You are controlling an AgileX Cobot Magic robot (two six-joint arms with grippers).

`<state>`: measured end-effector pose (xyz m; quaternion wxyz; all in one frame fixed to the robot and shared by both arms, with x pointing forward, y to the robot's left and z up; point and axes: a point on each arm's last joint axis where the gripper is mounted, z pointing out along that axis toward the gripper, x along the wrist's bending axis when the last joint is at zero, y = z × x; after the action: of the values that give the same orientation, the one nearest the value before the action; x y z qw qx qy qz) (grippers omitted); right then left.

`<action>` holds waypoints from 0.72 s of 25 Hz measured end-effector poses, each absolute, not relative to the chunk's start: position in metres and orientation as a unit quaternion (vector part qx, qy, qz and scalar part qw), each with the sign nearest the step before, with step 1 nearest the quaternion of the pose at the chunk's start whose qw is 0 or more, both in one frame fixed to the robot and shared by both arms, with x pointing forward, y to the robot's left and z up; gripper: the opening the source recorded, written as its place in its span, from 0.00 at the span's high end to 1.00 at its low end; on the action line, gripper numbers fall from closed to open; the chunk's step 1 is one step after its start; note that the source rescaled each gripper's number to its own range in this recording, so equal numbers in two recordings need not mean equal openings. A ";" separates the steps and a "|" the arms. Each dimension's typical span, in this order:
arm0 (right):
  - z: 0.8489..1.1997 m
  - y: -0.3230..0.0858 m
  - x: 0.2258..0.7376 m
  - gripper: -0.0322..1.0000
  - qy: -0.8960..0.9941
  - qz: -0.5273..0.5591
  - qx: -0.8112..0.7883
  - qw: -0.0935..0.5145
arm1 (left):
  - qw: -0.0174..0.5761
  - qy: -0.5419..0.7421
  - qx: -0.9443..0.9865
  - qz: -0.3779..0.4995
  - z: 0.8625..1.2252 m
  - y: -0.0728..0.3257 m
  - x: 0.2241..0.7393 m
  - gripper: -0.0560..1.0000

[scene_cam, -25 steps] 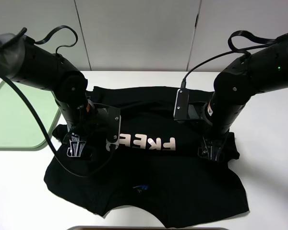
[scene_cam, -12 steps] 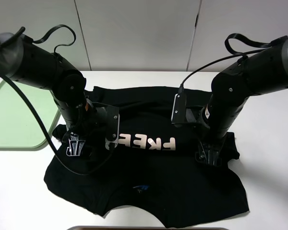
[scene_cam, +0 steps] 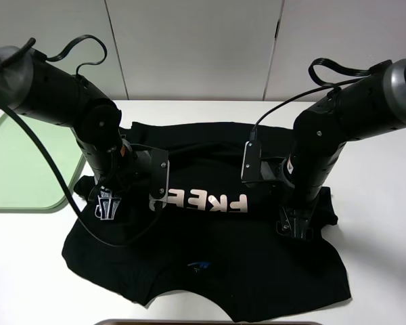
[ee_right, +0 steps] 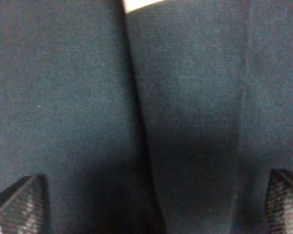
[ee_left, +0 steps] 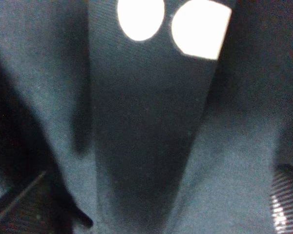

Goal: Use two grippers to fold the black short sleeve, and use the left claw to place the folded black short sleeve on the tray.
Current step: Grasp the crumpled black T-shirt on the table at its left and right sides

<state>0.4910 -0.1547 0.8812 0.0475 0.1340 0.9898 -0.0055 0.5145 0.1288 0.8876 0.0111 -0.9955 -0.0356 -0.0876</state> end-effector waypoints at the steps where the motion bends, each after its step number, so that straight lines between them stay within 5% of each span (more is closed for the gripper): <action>1: 0.881 -0.155 0.491 0.06 0.990 -0.006 0.134 0.047 | 0.010 -0.036 -0.995 -0.088 0.888 0.129 0.515 0.19; 15: 0.881 -0.155 0.491 0.68 0.990 -0.006 0.134 0.048 | 0.006 -0.037 -0.995 -0.090 0.888 0.128 0.515 0.76; 18: 0.881 -0.155 0.491 0.89 0.990 -0.006 0.133 0.048 | 0.007 -0.036 -0.995 -0.090 0.888 0.128 0.515 0.90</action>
<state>0.4912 -0.1547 0.8806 0.0480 0.1328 0.9900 -0.0061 0.5152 0.1283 0.8877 0.0067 -0.9952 -0.0365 -0.0901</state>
